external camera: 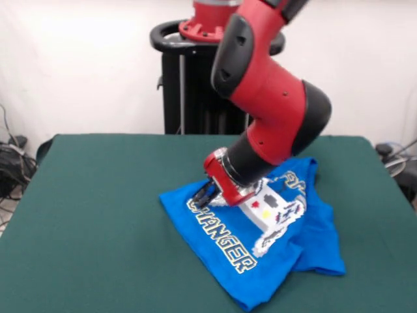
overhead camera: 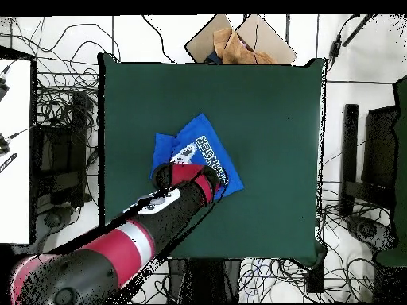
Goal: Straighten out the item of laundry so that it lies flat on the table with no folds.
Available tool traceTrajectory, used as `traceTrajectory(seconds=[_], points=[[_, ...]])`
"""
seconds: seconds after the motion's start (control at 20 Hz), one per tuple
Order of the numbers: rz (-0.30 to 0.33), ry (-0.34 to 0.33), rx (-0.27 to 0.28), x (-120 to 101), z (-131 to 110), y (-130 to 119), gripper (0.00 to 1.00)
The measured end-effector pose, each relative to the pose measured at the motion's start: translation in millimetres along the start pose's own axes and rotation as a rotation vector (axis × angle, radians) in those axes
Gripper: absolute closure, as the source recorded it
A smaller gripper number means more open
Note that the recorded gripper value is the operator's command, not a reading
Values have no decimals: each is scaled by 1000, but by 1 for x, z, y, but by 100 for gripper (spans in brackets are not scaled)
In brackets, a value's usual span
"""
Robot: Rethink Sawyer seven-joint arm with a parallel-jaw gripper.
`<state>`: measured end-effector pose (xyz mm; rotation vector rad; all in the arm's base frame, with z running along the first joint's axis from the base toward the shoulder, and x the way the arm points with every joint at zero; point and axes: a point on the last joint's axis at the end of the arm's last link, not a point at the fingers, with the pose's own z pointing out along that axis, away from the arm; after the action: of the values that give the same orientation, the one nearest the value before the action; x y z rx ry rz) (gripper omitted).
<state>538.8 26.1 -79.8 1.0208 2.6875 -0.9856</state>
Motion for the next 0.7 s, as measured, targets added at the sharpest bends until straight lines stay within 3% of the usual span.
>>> traceTrajectory(seconds=[0.2,0.7], points=[[-4,-84,36,-8,14,-6,100],[6,-164,75,-28,45,-29,100]])
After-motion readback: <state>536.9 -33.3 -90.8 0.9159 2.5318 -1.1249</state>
